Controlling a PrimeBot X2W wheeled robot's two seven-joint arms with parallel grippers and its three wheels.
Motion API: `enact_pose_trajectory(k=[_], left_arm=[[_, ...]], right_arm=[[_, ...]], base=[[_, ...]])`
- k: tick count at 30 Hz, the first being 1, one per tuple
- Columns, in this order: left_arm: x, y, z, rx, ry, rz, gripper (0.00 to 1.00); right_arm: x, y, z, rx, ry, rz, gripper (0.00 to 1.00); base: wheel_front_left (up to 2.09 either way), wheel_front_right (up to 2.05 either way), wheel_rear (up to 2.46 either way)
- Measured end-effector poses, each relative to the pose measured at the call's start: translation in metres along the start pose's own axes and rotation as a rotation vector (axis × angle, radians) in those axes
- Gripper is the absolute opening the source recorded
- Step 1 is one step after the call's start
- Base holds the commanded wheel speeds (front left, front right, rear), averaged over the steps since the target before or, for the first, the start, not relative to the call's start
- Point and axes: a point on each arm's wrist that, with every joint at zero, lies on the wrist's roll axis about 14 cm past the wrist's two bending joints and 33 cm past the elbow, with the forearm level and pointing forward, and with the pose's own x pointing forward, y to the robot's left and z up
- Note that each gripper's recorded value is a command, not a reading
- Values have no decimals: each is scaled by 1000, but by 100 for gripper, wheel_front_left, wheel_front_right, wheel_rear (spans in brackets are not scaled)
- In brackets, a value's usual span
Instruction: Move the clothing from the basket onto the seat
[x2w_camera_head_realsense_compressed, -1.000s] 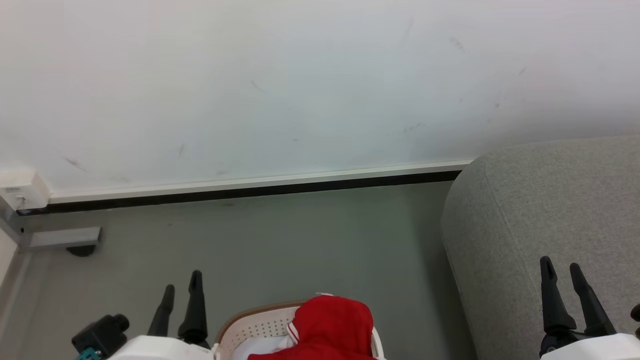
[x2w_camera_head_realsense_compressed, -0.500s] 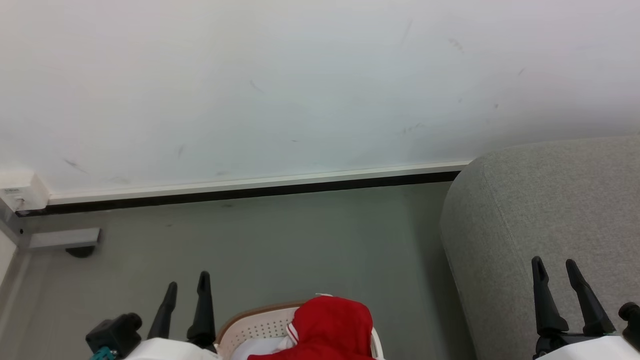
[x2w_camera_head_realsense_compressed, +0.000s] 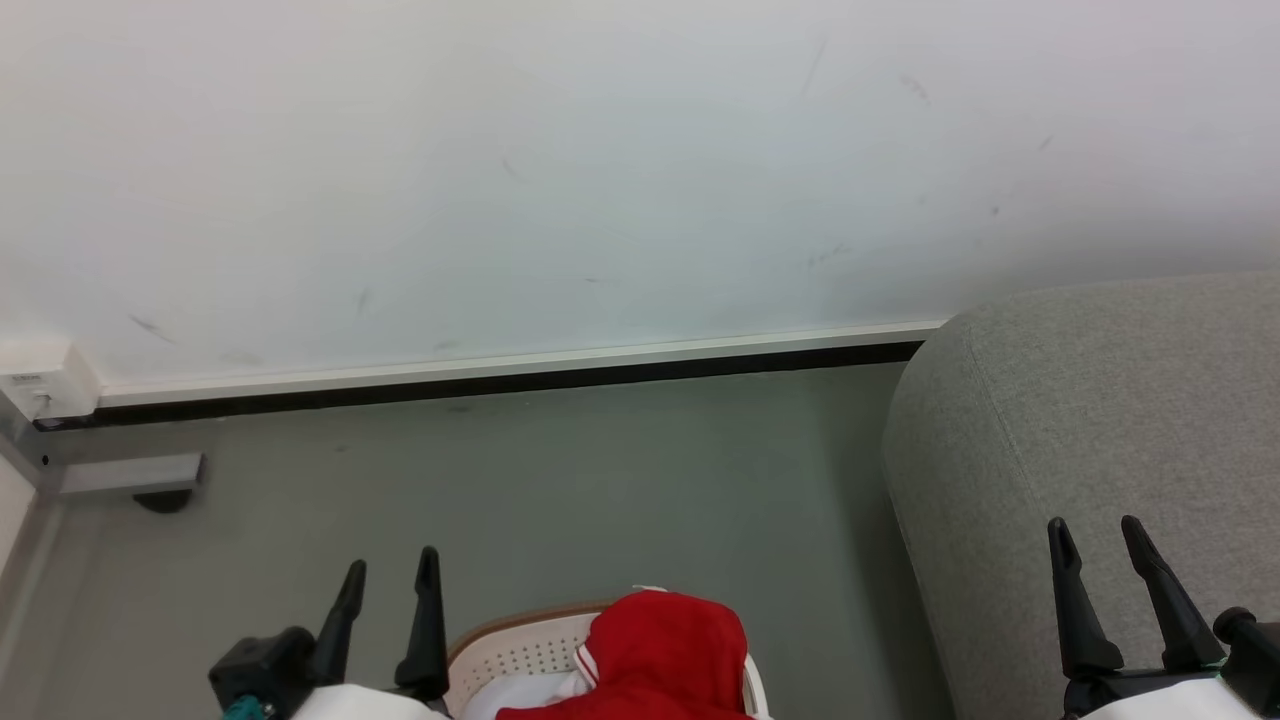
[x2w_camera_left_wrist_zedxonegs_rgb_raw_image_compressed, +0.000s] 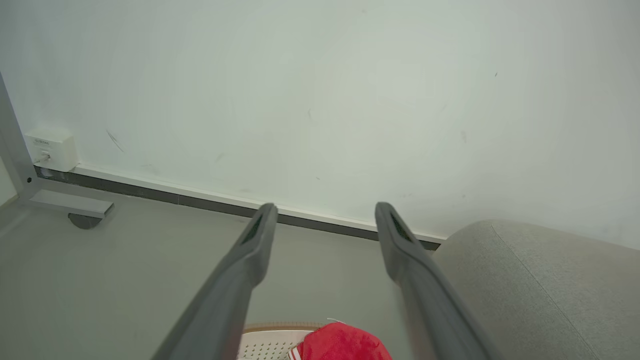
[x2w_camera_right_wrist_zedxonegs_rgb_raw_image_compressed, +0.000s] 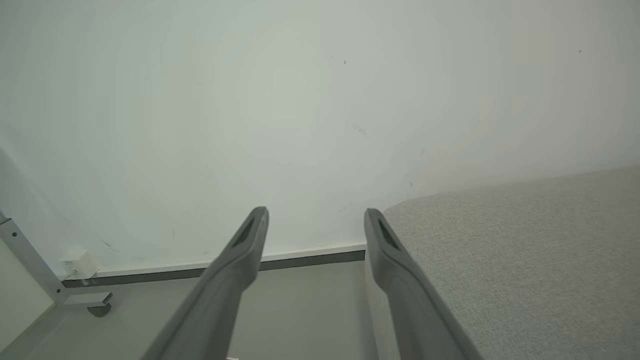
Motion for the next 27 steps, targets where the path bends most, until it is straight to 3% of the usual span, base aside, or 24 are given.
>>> enact_pose_trajectory(k=[27], left_arm=[[-6, -2, -9, 235, -5, -21, 100]], right_arm=[[-1, 12, -10, -145, 14, 63, 100]], base=[[0, 0, 0]])
